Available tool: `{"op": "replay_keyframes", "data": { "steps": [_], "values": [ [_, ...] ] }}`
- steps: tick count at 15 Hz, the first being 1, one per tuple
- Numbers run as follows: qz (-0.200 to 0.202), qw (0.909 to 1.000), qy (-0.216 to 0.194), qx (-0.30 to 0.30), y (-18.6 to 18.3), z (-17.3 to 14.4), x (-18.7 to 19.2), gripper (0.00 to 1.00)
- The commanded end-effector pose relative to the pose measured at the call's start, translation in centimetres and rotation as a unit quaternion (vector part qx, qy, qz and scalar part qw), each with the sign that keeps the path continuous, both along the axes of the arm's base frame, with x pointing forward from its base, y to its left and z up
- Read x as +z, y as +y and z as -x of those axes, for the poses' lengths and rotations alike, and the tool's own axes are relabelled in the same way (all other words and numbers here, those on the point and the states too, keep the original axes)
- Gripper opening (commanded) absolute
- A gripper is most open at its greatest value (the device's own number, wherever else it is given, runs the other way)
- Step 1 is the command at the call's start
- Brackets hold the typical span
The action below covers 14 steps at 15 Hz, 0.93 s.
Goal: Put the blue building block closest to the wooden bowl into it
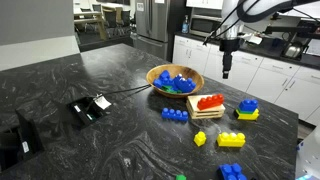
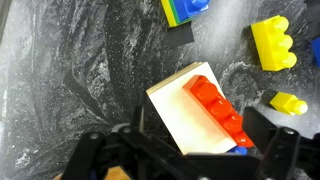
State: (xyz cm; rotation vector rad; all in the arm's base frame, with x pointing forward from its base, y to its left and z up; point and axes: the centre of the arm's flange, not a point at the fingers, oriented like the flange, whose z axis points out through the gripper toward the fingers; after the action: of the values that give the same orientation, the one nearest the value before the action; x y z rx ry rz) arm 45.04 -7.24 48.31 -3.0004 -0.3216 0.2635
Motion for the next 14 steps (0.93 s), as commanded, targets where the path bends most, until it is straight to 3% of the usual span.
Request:
{"op": "replay_keyframes", "data": {
  "steps": [1, 7, 14],
  "values": [
    [0.000, 1.0000, 0.000, 0.000, 0.0, 0.0, 0.0, 1.00],
    [0.017, 0.9996, -0.022, 0.006, 1.7, -0.3, 0.2, 1.00],
    [0.081, 0.9933, -0.075, -0.035, 7.6, -1.5, -0.8, 1.00]
  ]
}}
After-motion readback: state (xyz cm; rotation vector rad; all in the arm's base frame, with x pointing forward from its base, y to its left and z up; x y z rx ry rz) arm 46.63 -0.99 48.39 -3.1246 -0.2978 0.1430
